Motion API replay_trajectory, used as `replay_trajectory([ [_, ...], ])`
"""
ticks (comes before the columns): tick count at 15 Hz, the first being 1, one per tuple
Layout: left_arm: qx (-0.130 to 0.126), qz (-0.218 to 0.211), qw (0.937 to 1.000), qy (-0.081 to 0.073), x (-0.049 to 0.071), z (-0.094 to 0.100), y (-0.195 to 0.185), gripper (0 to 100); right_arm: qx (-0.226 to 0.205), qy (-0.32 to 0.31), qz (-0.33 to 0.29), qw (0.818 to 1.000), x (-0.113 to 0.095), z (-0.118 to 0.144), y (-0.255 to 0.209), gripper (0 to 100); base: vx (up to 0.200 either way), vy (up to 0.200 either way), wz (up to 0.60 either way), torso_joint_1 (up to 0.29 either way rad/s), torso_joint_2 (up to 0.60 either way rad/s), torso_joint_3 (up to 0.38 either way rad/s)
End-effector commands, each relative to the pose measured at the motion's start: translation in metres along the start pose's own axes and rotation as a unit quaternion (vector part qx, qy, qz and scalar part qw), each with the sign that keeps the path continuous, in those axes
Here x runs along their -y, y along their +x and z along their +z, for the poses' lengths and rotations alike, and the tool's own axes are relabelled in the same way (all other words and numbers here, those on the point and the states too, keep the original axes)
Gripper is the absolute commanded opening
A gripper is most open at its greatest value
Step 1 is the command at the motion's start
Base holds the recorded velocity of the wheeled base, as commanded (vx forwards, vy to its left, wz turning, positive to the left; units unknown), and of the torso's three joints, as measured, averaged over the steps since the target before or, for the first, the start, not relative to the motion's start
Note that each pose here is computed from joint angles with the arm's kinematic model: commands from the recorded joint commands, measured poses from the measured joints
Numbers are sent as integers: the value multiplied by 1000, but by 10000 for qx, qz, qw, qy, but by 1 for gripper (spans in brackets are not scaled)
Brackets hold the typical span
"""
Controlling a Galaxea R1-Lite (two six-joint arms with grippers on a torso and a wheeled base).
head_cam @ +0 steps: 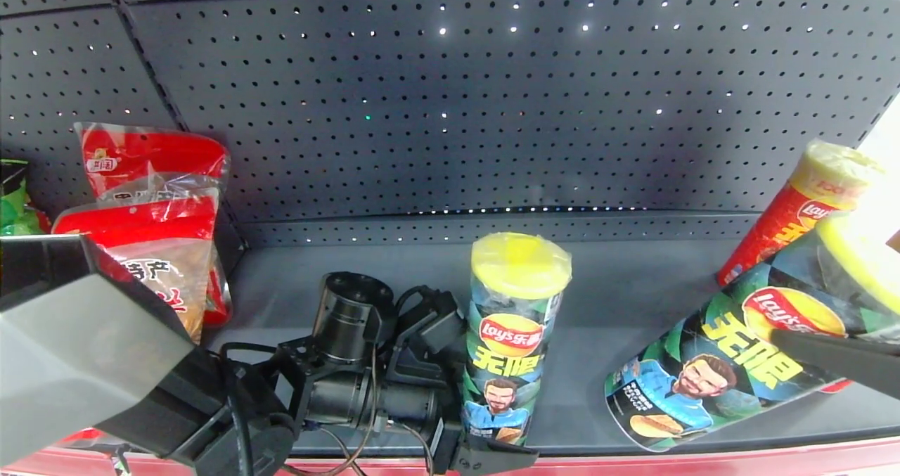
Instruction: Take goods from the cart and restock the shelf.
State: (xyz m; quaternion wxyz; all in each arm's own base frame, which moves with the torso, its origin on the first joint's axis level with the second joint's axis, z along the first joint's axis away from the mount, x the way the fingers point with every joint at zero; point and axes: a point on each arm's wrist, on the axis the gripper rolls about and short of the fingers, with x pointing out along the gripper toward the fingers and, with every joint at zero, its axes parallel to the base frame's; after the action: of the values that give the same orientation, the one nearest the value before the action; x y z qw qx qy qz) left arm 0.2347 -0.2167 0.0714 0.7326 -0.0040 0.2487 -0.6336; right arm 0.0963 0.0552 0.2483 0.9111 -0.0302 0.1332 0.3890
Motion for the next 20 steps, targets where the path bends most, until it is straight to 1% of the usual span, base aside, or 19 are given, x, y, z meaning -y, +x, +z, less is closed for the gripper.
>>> replay_trajectory([
  [1, -76, 34, 9999, -95, -4, -5, 2, 100, 2, -2, 2, 10000, 0, 0, 0, 0, 0, 0, 0, 0, 0, 0],
  [3, -71, 47, 9999, -101, -5, -5, 1, 100, -6, -2, 10, 10000, 0, 0, 0, 0, 0, 0, 0, 0, 0, 0],
  [5, -89, 82, 9998, -138, -8, -6, 2, 100, -6, -2, 10, 10000, 0, 0, 0, 0, 0, 0, 0, 0, 0, 0],
  [8, -68, 116, 9998, -131, -10, -6, 2, 100, -20, 4, 11, 10000, 0, -1, 1, 0, 0, 0, 0, 0, 0, 0],
  [9, -65, 130, 9998, -134, -11, -5, 2, 0, -20, 4, 19, 10000, 0, -1, 1, 0, 0, 0, 0, 0, 0, 0],
  [11, -41, 164, 9998, -138, -14, -5, 1, 0, -34, 9, 19, 10000, 0, -1, 1, 0, 0, 0, 0, 0, 0, 0],
  [15, -56, 163, 9997, -148, -15, -6, 2, 0, -35, 7, 27, 10000, 0, -1, 2, 0, 0, 0, 0, 0, 0, 0],
  [18, -44, 126, 9999, -97, -13, -5, 1, 0, -49, 12, 27, 10000, 0, -1, 3, 0, 0, 0, 0, 0, 0, 0],
  [20, -31, 86, 9999, -54, -9, -3, 1, 0, -56, 15, 28, 10000, 1, -1, 3, 0, 0, 0, 0, 0, 0, 0],
])
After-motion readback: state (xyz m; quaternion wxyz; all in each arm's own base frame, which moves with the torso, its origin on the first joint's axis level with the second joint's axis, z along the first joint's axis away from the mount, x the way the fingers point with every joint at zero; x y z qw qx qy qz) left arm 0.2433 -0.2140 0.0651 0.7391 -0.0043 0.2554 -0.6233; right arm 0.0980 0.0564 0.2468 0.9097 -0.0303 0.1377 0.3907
